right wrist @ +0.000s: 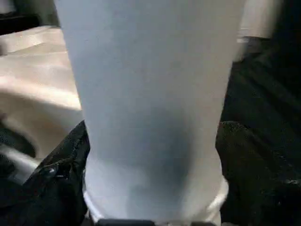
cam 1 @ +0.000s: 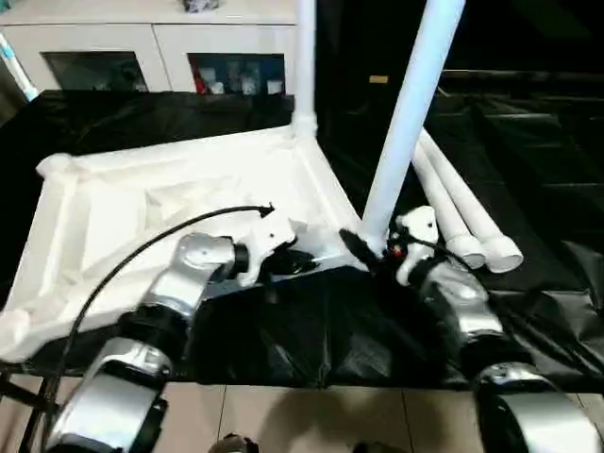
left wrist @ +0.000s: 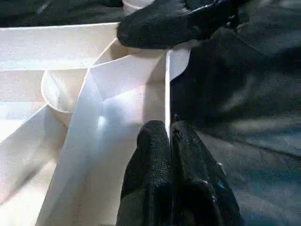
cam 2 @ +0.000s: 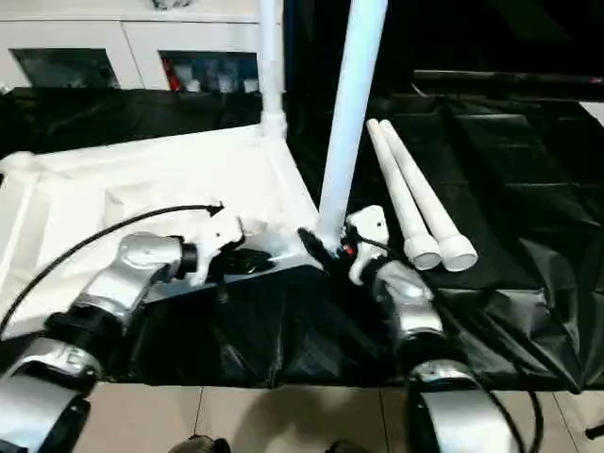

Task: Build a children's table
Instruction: Rotate leg to tighten

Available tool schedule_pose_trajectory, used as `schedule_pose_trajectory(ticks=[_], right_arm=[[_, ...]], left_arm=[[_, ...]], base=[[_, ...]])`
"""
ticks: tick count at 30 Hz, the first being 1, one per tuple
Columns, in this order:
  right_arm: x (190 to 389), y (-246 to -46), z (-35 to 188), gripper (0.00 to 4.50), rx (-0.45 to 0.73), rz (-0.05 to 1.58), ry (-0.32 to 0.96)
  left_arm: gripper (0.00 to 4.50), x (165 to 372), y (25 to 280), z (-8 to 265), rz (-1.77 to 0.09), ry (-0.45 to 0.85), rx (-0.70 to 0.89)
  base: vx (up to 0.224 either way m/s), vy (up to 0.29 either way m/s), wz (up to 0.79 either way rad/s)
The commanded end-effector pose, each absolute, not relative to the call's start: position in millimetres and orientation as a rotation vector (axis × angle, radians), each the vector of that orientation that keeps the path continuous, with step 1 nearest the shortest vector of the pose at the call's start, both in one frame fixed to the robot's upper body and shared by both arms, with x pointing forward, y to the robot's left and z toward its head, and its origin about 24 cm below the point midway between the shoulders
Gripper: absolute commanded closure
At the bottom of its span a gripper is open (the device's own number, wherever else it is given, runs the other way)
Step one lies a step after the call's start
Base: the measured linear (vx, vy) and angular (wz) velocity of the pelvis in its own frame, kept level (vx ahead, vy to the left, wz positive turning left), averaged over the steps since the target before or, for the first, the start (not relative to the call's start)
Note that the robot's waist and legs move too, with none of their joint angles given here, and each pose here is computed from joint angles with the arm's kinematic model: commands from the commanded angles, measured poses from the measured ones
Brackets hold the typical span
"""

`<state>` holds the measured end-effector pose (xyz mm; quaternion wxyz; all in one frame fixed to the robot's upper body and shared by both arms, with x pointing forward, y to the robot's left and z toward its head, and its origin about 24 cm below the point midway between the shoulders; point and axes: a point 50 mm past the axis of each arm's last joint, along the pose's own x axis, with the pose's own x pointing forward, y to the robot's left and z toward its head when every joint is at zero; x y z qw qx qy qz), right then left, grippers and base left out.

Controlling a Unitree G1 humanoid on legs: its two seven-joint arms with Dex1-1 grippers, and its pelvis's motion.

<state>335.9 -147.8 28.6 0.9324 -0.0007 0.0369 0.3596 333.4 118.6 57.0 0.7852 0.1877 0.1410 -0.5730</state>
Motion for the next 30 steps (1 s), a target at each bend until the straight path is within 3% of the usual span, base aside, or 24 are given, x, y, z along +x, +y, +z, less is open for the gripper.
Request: schedule_pose_trajectory(ticks=[1,10,14,24,30], right_arm=[[335.7,-158.7,33.1,0.48,-0.011,0.759,0.079],[322.5,-162.8,43.6,0.48,-0.112,1.173,0.198],[318.2,-159.4,42.9,0.83,-0.141,1.272,0.246],[313.4,-152.5,41.9,1.63,-0.124,1.339,0.273],[313.8,-146.1,32.8,1.69,-0.037,1.205,0.266]], left_arm=[[4.5,331.4,119.9,62.5,-1.293,0.267,0.406],[4.5,323.2,130.9,62.0,-1.502,0.362,0.46],[4.5,323.6,134.0,62.7,-1.527,0.383,0.483],[4.5,324.9,137.9,62.8,-1.532,0.397,0.486],[4.5,332.8,131.3,59.5,-1.387,0.379,0.462]], base=[[0.0,0.0,0.0],[0.0,0.0,0.0],[0.0,0.0,0.0],[0.0,0.0,0.0],[0.0,0.0,0.0]])
